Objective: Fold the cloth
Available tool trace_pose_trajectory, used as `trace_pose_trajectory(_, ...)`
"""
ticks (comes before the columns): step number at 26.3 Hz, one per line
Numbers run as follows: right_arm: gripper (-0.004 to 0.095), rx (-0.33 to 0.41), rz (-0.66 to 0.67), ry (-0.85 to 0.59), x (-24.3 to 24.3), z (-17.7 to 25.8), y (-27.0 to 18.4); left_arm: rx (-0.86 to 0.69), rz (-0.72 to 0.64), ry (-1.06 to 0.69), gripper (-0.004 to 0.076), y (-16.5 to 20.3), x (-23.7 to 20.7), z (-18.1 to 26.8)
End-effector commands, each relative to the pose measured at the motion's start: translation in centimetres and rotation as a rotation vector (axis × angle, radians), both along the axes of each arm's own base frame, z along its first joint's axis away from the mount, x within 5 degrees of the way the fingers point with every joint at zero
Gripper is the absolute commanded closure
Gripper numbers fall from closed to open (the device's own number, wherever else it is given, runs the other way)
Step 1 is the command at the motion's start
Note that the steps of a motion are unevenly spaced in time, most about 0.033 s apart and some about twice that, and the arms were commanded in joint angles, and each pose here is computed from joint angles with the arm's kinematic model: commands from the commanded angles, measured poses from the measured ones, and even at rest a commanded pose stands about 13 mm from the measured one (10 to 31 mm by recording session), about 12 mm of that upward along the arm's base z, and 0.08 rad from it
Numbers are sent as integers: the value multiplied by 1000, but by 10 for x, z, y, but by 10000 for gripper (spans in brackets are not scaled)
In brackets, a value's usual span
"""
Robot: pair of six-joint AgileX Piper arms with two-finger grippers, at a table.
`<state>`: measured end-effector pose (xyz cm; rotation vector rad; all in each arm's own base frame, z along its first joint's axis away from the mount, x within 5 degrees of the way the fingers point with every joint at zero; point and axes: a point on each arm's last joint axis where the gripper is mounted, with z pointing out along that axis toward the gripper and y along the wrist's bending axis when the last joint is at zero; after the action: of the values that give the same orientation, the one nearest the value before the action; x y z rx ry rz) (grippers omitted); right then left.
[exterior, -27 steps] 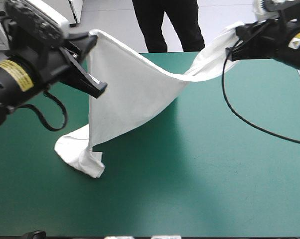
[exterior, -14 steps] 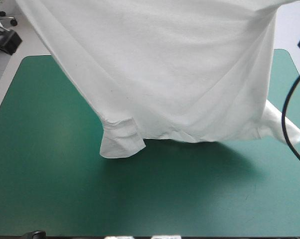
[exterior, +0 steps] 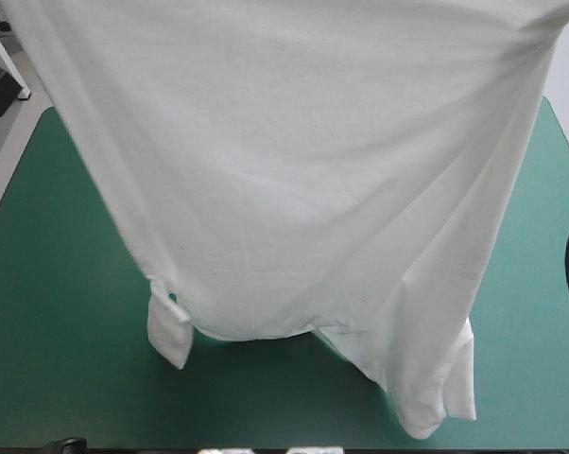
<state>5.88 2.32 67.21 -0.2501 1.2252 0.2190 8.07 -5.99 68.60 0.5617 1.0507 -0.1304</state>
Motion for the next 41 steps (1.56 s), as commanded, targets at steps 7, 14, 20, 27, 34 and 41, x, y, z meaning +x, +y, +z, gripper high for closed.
trace_pose_trajectory(7,925,52,-32,-154,21,15,1,-109,199,-176,733,3,9,16)
trace_pose_trajectory(14,925,118,-47,-314,63,26,6,-115,206,-403,733,-32,19,26)
trace_pose_trajectory(20,925,182,-43,-388,109,25,13,-219,209,-454,732,-54,76,19)
trace_pose_trajectory(27,925,167,-117,-408,169,21,11,-374,52,-440,732,-34,175,-7)
trace_pose_trajectory(34,925,172,-140,-217,237,-14,3,-419,82,-258,732,-28,257,-51)
trace_pose_trajectory(41,925,80,-121,138,282,-69,10,-382,158,-14,732,-33,289,-97)
